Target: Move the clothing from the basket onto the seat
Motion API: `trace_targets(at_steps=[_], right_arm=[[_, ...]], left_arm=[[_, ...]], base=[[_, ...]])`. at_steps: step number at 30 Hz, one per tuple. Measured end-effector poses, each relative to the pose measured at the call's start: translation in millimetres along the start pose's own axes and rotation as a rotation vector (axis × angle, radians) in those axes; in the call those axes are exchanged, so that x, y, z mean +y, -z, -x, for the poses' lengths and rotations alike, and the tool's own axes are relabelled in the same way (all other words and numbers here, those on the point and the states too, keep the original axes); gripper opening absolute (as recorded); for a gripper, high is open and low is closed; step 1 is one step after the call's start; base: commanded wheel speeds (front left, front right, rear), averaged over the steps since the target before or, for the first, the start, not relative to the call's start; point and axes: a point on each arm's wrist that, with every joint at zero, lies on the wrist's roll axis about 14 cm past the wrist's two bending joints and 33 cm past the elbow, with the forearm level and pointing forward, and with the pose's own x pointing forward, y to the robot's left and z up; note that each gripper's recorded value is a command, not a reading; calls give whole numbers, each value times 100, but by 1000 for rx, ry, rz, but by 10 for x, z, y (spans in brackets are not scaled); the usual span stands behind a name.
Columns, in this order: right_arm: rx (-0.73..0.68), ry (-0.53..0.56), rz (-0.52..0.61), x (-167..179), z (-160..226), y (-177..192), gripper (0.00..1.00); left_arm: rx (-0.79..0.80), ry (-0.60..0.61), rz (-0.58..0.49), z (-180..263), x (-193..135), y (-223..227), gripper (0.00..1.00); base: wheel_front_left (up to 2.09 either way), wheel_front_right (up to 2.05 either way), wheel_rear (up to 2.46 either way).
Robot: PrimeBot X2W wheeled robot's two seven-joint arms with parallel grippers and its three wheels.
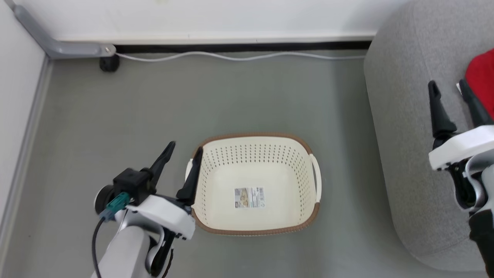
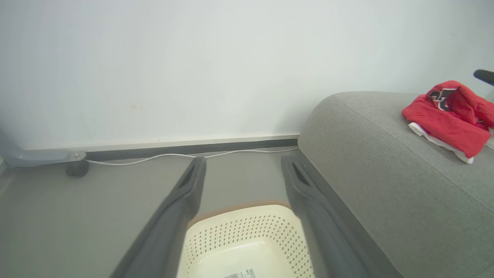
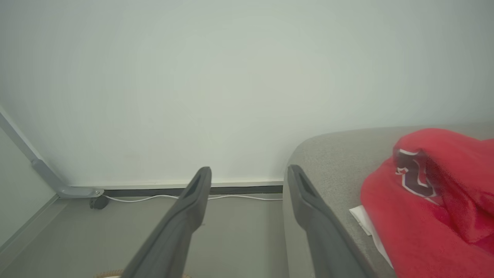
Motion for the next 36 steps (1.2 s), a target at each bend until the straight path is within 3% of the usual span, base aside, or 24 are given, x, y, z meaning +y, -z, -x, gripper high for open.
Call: trace_targets(at_steps=[8, 13, 36], right_arm=[[-34, -103, 29, 475, 259, -100, 100], [-63, -97, 28, 531, 476, -156, 100], [-27, -123, 60, 835, 1043, 173, 100]], left_arm=[[-52, -187, -19, 502, 459, -174, 100], [-68, -262, -18, 801, 596, -188, 100], [-114, -401, -31, 1387, 835, -218, 100]], base=[[0, 0, 0], [0, 0, 0], [0, 0, 0]])
